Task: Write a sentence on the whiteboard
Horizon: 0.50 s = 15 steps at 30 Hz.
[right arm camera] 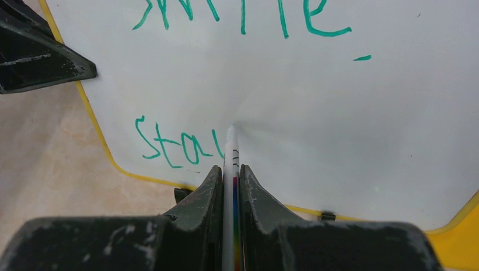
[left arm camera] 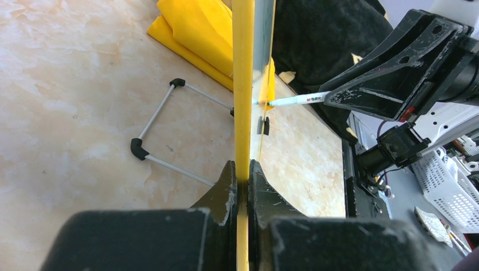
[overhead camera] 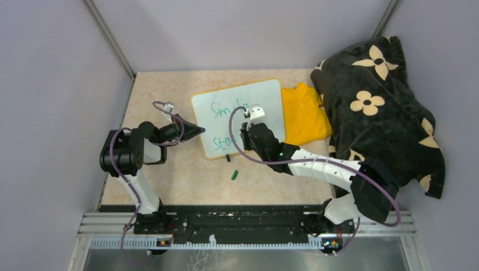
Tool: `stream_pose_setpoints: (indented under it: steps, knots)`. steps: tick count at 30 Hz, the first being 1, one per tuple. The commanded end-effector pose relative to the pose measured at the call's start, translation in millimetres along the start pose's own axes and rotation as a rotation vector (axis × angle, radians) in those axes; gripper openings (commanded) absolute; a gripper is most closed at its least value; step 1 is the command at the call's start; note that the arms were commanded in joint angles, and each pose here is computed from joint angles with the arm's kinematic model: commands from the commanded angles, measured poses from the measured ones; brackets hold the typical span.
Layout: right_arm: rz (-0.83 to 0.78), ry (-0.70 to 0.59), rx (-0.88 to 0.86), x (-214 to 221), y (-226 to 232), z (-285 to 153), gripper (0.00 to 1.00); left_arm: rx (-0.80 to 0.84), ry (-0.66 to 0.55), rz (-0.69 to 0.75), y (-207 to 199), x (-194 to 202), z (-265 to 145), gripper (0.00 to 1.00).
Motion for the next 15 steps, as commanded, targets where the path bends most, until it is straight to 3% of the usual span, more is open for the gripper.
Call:
stream_pose_setpoints:
  steps: [1, 15]
  knots:
    - [0.026, -0.034, -0.004, -15, 4, 5, 0.00, 0.060, -0.012, 0.165, -7, -3, 7, 0.00]
    - [0.031, 0.046, -0.017, 20, 0, 5, 0.00, 0.059, -0.011, 0.160, -7, -2, 7, 0.00]
Point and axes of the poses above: each gripper's point midway between its finger pads, its own z axis out along the fingers, its own y axis along the line the jaws close on, x = y × z, the point moved 3 cm from there along -z, back along the fingers
